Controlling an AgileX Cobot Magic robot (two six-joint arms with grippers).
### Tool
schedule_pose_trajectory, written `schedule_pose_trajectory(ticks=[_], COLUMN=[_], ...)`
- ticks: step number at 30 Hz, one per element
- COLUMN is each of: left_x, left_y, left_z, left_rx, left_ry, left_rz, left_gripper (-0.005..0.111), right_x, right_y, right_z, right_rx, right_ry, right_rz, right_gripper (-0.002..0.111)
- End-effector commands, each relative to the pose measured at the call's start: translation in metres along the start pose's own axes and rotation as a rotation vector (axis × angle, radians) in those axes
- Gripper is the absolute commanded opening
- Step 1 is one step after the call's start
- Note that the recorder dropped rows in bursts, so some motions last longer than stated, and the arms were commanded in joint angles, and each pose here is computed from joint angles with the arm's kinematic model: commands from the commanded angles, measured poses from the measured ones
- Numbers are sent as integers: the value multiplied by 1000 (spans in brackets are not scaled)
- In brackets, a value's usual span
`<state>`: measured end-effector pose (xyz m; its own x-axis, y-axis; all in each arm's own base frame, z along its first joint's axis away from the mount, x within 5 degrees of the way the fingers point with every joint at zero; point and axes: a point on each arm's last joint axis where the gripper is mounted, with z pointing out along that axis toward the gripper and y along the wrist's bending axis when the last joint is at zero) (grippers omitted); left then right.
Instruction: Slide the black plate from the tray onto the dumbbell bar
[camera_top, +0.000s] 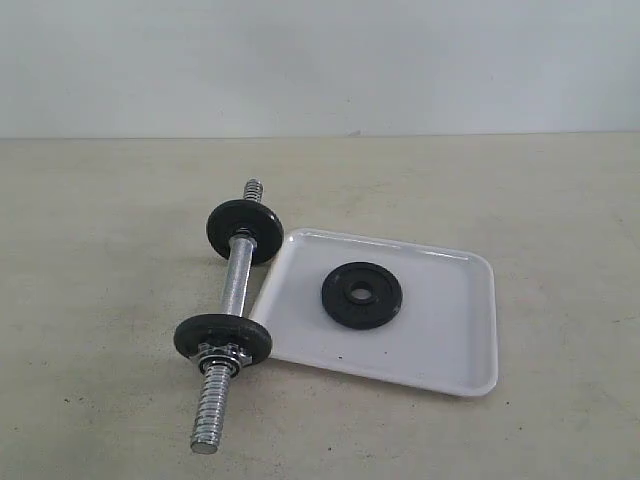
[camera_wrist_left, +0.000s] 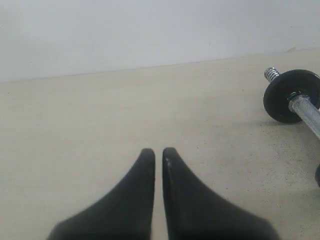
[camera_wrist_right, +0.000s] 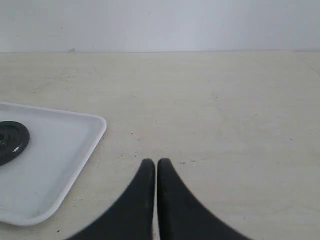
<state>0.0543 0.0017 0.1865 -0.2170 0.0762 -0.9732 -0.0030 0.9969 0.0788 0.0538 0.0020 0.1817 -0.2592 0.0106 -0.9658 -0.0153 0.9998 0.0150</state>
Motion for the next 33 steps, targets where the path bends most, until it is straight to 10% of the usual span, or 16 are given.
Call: schedule_pose_trajectory(ticks=[1,33], left_x=[1,1], left_y=[0,0], left_z=[0,0], left_rx=[6,6], left_ry=[2,2], left_rz=[-11,-11], left_gripper=[4,4], right_x=[-1,-8], right_y=[0,-1], right_z=[0,-1], right_rx=[4,9], right_ry=[-17,-92], right_rz=[-2,-2], right_gripper=[0,0])
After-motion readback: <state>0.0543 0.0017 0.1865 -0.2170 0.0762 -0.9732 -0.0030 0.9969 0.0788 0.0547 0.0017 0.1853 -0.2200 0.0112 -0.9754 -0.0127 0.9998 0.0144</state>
